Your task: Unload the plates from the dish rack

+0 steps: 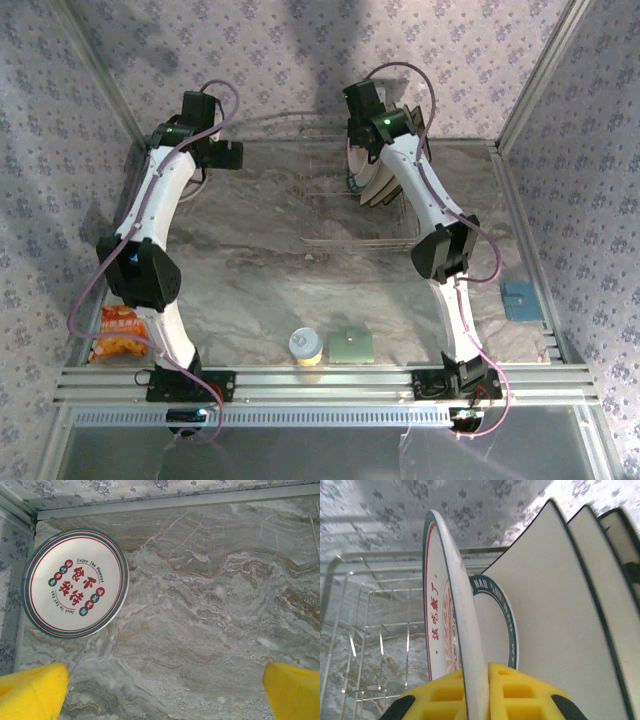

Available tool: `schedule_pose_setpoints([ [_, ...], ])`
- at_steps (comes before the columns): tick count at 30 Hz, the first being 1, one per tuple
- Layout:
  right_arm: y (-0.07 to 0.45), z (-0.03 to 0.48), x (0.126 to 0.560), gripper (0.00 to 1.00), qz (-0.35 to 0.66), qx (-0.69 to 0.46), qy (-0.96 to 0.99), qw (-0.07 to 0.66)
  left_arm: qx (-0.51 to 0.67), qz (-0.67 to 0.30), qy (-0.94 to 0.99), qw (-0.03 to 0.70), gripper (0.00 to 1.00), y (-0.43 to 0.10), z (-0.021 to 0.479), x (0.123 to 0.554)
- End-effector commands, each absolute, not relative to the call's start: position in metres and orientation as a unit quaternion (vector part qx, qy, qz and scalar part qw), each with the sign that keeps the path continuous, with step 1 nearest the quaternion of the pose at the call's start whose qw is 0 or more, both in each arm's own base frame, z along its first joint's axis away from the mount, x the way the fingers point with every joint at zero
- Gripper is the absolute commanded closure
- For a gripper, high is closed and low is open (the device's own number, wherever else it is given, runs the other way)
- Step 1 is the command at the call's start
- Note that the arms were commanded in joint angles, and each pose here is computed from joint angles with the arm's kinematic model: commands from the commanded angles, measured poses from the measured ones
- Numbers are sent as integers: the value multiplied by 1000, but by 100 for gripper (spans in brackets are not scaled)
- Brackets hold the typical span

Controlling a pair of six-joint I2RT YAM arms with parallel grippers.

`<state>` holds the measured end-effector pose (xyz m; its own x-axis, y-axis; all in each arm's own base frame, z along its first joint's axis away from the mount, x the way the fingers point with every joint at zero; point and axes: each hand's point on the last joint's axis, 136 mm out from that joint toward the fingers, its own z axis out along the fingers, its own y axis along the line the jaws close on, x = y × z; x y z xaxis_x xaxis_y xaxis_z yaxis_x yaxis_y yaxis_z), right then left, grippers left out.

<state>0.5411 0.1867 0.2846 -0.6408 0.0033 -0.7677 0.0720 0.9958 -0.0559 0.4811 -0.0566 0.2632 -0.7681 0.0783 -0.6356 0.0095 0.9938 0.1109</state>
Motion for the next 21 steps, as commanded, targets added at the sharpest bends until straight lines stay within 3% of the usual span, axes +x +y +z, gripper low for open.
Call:
schedule_pose_setpoints([
  [1, 180, 336, 522, 100, -39, 23, 883, 466, 28, 47, 931, 360, 1, -56, 283, 475],
  [14, 187, 363, 504, 100, 12, 10, 877, 481, 19, 50, 933, 356, 1, -50, 282, 473],
  [21, 208, 364, 499, 100, 152, -12, 865, 478, 2, 44, 933, 356, 1, -37, 283, 473],
])
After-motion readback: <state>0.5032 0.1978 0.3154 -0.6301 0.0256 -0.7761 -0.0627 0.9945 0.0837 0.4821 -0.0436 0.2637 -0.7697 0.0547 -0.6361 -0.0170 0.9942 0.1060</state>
